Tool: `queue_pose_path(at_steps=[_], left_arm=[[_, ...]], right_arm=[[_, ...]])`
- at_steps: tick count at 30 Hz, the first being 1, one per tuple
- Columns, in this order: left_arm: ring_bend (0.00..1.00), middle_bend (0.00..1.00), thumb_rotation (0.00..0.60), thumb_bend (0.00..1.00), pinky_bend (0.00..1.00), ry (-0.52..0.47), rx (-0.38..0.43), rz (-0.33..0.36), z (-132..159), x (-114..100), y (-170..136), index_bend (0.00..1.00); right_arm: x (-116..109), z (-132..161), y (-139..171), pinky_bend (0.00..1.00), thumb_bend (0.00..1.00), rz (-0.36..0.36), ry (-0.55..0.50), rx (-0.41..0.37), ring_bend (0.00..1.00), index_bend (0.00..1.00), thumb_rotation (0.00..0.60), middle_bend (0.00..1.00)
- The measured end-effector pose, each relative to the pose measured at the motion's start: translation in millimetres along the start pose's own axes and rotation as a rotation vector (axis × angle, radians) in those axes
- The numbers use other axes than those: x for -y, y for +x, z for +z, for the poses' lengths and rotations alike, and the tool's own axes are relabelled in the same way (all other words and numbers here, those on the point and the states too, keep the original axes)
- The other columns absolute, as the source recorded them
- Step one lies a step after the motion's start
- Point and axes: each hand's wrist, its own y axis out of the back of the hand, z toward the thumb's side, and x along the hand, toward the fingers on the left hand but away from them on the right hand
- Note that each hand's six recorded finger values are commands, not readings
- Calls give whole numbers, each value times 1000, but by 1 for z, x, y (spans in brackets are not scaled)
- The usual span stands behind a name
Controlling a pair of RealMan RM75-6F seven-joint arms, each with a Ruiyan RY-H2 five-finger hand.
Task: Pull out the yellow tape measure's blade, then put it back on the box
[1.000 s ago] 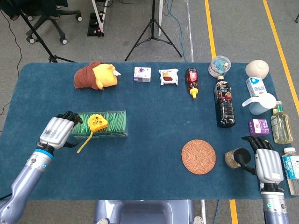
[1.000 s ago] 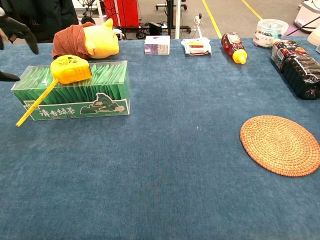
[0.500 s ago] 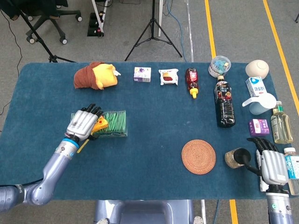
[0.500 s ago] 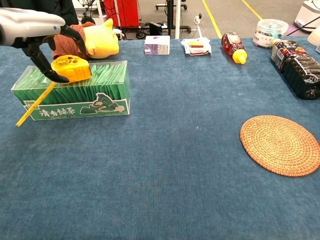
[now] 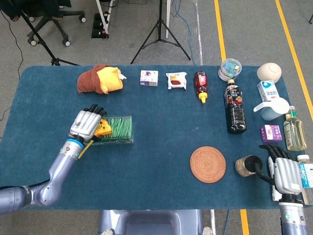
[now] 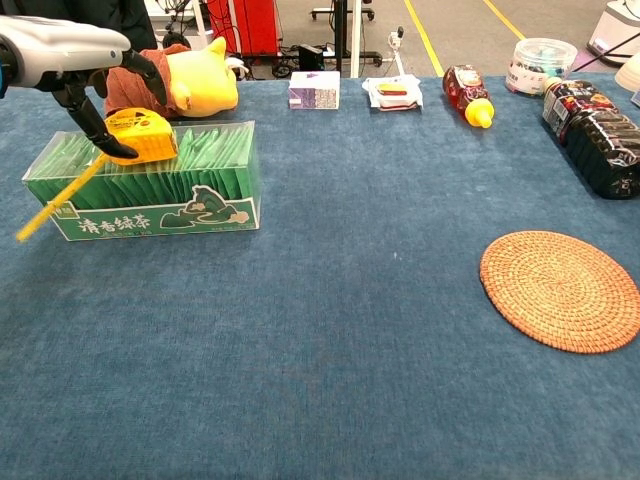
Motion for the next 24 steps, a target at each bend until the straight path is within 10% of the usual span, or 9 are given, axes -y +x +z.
queue_pose_path(at_steps=[16,24], left_arm=[[104,176,600,203,278,-21,6,-26,-7,5,11,236],[352,353,600,304,448,-29,28,-9,-2,2,15,508]], right_arm=[[-2,3,3,240,403,0,-4,14,221,252,536,275],[-5,0,5,240,403,-10,-10,29,221,251,542,276]])
